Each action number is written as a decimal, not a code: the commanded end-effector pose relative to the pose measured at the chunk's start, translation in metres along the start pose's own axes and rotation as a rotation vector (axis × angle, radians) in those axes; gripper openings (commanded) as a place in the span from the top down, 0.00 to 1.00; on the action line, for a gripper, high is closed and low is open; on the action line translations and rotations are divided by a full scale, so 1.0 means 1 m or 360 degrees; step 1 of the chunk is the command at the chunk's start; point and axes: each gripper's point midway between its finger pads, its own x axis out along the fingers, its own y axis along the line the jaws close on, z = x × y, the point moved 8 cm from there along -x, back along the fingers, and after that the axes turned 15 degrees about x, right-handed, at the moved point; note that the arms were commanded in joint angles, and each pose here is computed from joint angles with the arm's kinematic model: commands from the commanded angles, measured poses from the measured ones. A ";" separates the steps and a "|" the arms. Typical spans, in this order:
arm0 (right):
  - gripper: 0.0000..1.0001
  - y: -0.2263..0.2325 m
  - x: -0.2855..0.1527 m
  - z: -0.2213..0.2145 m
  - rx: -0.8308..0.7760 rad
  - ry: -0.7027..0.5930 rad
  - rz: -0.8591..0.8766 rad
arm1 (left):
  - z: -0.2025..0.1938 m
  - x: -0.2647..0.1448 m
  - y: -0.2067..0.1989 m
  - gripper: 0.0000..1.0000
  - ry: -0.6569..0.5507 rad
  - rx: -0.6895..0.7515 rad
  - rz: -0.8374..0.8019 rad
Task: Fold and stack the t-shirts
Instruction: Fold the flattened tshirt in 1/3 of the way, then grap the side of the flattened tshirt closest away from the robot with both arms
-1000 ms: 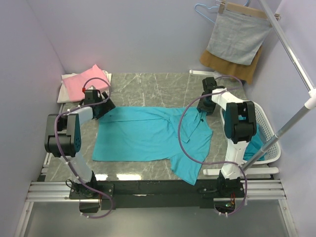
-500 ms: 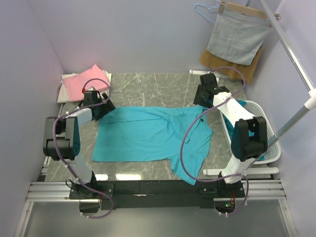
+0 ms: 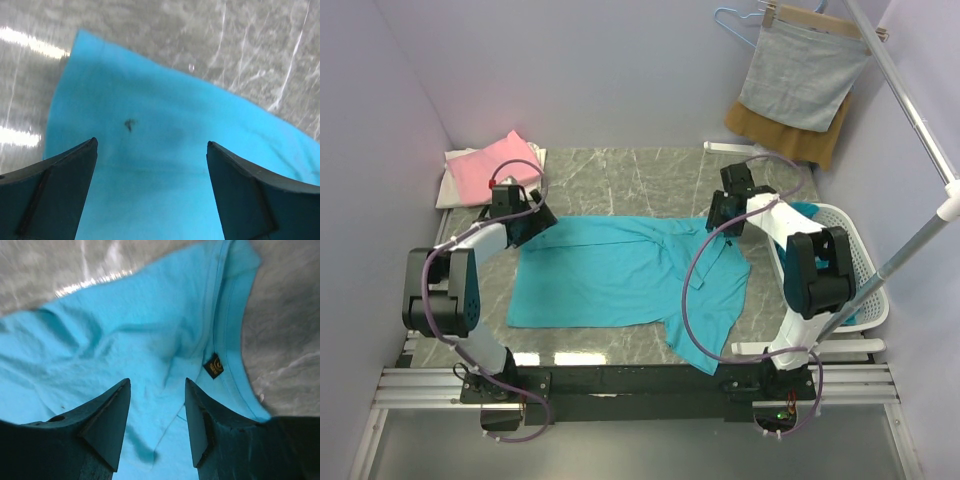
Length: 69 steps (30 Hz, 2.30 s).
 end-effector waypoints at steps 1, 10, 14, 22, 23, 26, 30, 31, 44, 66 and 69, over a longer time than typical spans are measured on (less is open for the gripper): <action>0.45 -0.009 -0.024 -0.013 0.0026 -0.0007 0.0072 | -0.008 -0.028 -0.006 0.04 -0.0044 0.0017 0.0026; 0.45 -0.019 -0.014 -0.040 0.0002 0.0114 0.0168 | -0.018 -0.045 -0.005 0.03 -0.0153 -0.0029 -0.0004; 0.45 -0.009 0.002 -0.033 0.0007 0.0156 0.0171 | -0.008 -0.028 -0.010 0.04 -0.0099 -0.0015 -0.0030; 0.45 0.004 0.034 -0.013 0.0024 0.0226 -0.0011 | -0.012 0.019 -0.008 0.04 0.0089 -0.0035 0.0028; 0.45 0.002 0.047 -0.016 0.0019 0.0271 -0.0061 | -0.014 0.023 -0.007 0.04 0.0109 -0.0032 0.0041; 0.44 0.009 0.058 -0.005 -0.0002 0.0301 -0.0127 | -0.014 0.039 -0.004 0.04 0.0158 -0.0028 0.0084; 0.44 0.031 0.065 0.021 -0.0037 0.0295 -0.0136 | -0.011 0.058 -0.003 0.04 0.0200 -0.0029 0.0126; 0.44 0.035 0.068 0.026 -0.0042 0.0295 -0.0136 | -0.014 0.065 0.000 0.03 0.0228 -0.0031 0.0140; 0.39 0.089 0.013 0.109 -0.0142 -0.0274 0.0192 | 0.039 0.036 -0.017 0.02 -0.0126 0.0016 0.0039; 0.37 -0.076 -0.070 -0.109 0.0357 0.0029 -0.0018 | -0.095 -0.109 0.028 0.01 -0.0168 -0.0424 0.0349; 0.37 -0.086 -0.068 -0.125 0.0394 0.0076 -0.0029 | -0.106 -0.115 0.032 0.02 -0.0135 -0.0451 0.0385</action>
